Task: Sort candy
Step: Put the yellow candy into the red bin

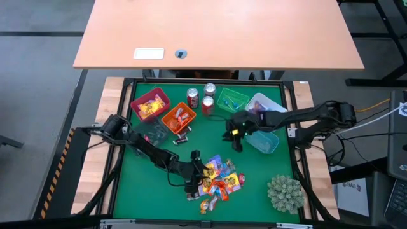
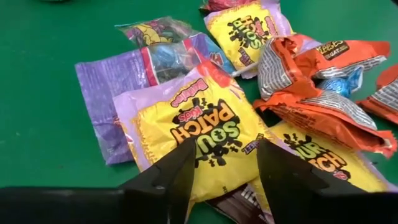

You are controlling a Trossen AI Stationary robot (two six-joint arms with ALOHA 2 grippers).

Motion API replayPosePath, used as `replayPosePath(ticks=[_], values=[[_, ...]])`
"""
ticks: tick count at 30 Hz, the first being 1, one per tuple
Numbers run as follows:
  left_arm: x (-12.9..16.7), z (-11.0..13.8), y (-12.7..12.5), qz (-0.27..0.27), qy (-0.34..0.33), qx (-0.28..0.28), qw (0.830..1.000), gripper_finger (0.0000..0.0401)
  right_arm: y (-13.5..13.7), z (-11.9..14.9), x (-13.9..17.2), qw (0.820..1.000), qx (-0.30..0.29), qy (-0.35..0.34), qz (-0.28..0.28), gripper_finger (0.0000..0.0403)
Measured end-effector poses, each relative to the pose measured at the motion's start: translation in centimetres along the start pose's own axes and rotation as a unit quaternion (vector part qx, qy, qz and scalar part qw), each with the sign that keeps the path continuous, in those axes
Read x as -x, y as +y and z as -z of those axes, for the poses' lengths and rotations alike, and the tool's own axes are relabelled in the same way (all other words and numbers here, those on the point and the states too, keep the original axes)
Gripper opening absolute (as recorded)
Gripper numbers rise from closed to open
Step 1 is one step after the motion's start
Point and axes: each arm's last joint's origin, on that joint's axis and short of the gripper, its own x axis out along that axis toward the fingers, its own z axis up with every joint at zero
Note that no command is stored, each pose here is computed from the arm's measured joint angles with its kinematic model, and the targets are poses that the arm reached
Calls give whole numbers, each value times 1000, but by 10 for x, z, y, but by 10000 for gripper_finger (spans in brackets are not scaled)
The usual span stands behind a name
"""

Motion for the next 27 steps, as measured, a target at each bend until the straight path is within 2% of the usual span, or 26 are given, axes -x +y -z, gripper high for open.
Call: replayPosePath(ticks=[11,15,20,27], values=[[0,1,1,-12,3,-1,1000,73,39,7,-6,999,21,16,-46,87],[0,1,1,-12,2,0,1000,56,47,9,-7,998,29,20,-56,87],[0,1,1,-11,2,11,1000,67,50,10,-7,997,33,21,-60,87],[0,1,3,-39,-6,23,999,129,48,10,-7,999,32,17,-38,87]])
